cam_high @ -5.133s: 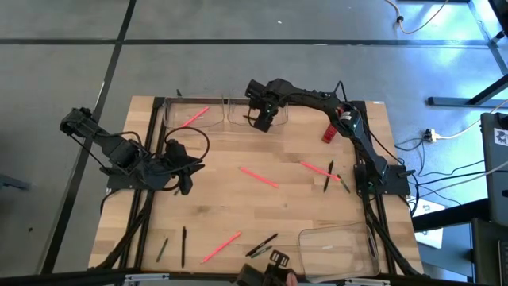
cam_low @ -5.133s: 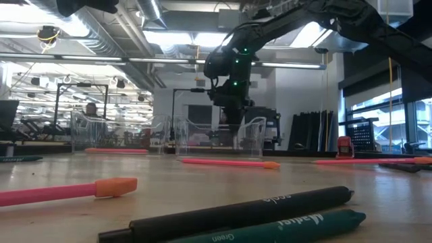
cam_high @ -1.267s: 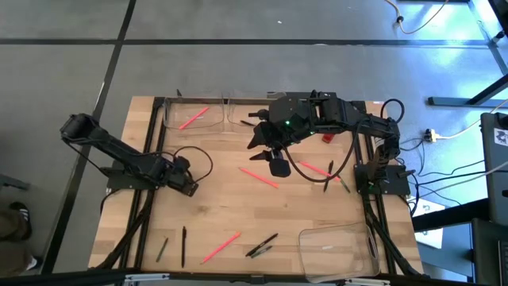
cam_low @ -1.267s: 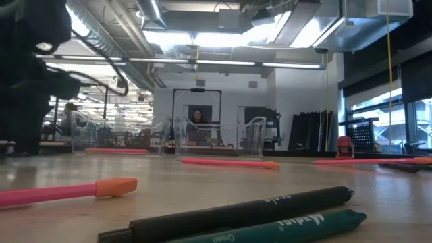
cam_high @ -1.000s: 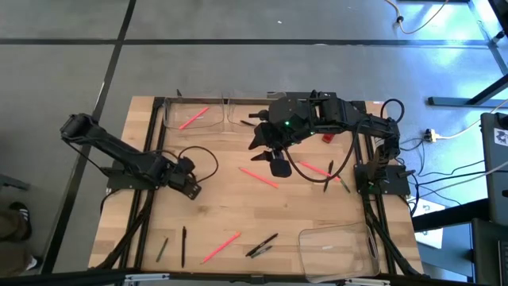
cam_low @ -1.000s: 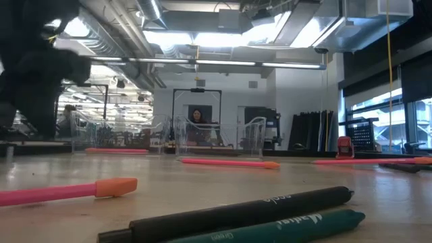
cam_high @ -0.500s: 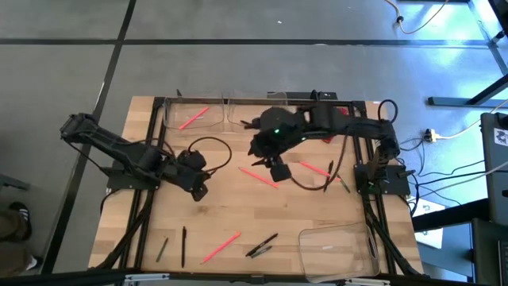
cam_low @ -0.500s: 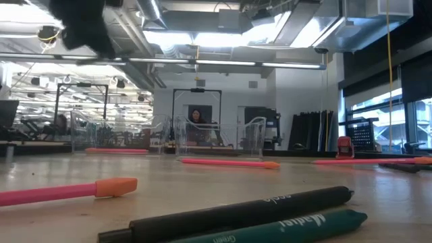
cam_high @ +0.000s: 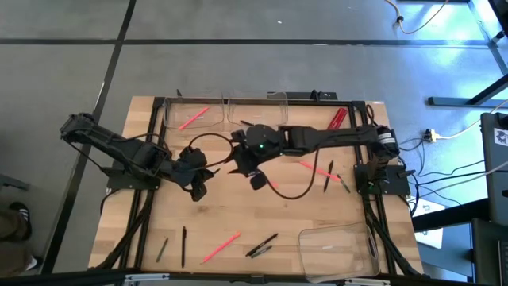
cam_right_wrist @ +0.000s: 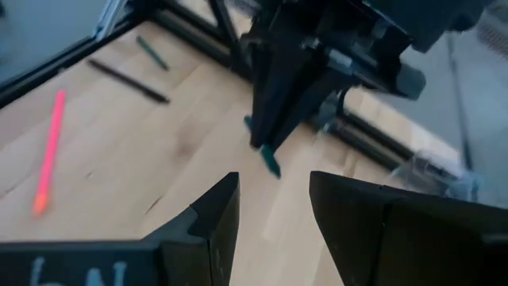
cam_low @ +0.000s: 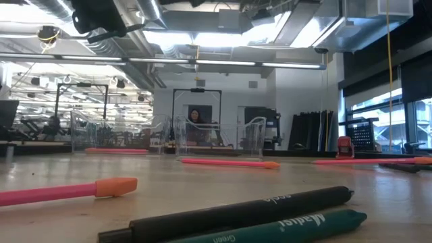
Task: Sort crayons/erasers/pens/pencils in bins
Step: Put the green crayon into the bottom transparent bin
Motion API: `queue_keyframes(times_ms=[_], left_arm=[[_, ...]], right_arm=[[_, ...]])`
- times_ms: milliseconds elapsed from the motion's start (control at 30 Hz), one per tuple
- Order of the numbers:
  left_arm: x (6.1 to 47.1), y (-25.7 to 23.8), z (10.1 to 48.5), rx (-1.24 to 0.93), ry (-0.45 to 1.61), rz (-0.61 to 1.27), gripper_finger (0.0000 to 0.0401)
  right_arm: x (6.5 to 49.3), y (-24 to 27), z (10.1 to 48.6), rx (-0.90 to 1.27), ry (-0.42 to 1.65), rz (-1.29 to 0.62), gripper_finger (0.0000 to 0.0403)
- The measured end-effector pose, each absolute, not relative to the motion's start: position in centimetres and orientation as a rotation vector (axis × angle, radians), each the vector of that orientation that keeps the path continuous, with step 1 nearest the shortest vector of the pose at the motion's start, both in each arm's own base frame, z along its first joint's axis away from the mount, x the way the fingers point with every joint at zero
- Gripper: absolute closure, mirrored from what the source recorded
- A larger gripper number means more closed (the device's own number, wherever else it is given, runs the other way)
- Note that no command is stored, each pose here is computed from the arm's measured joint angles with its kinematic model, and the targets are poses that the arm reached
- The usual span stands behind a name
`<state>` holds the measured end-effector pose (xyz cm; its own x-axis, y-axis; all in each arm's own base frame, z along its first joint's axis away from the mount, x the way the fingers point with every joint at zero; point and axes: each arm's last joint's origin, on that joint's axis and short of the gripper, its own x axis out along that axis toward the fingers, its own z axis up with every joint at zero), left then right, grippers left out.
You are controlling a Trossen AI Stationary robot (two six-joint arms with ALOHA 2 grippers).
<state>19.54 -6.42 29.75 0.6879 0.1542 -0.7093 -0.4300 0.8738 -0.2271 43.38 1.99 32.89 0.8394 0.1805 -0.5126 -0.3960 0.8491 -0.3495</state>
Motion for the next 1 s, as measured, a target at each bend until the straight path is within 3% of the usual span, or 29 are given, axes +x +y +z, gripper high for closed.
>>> queue_keyframes(times_ms=[533,1000], left_arm=[[19.6,-6.4,29.8,-0.400,0.741,0.334,0.0390],[19.6,-6.4,29.8,-0.403,0.738,0.334,0.0389]], right_arm=[[44.7,1.3,27.8,-0.448,0.402,0.337,0.0246],[45.2,0.6,27.7,-0.438,0.338,0.374,0.0246]])
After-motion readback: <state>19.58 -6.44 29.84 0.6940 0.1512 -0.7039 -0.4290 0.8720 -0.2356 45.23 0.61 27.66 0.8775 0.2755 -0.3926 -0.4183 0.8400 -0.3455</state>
